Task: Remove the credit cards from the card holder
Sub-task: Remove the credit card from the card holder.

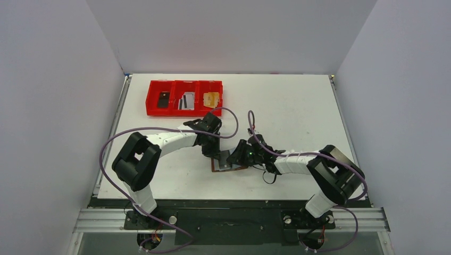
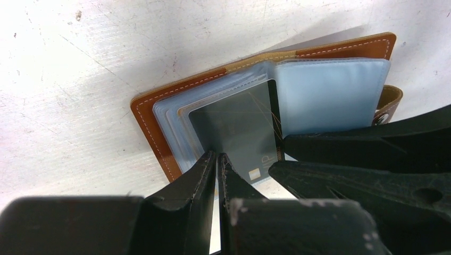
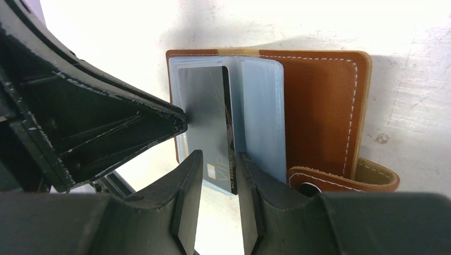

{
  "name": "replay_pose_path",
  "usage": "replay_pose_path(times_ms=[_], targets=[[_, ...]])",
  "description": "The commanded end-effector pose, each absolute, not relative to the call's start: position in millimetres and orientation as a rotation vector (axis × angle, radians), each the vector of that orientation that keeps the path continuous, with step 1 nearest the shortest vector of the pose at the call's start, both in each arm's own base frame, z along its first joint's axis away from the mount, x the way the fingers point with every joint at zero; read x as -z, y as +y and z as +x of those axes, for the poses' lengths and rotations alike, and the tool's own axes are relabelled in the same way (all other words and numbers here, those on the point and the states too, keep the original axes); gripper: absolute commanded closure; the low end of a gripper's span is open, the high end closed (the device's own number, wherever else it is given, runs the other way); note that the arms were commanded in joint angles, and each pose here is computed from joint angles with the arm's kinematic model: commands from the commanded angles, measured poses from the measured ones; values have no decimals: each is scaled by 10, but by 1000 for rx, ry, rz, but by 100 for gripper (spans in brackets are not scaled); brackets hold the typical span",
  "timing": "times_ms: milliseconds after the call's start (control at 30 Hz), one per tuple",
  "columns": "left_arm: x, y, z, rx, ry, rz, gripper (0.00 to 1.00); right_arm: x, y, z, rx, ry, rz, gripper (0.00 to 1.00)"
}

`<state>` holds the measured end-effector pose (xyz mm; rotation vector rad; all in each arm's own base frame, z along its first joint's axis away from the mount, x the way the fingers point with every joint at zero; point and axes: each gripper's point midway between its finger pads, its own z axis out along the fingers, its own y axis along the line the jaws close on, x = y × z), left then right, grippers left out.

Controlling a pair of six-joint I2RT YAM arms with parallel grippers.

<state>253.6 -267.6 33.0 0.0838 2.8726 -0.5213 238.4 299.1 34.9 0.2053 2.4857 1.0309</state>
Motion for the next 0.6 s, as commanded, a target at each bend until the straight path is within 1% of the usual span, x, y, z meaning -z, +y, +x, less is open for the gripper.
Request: replay_pose_path(times_ms=[0,267,367,567], targets=[[-403,-2663,2582,516,2838,95,96,-377,3042,2453,-1087,2445,222,73],[-270,-2657,2566,490,2868,94,96,-284,3026,2454,-1109,2454,253,75],[-234,-2661,2561,483,2875,99,97,-283,3017,2462,-1136,2445,271,77],[-216,-2746,2559,504,2878,117,96,-284,3019,2485,-1188,2430,291,79]])
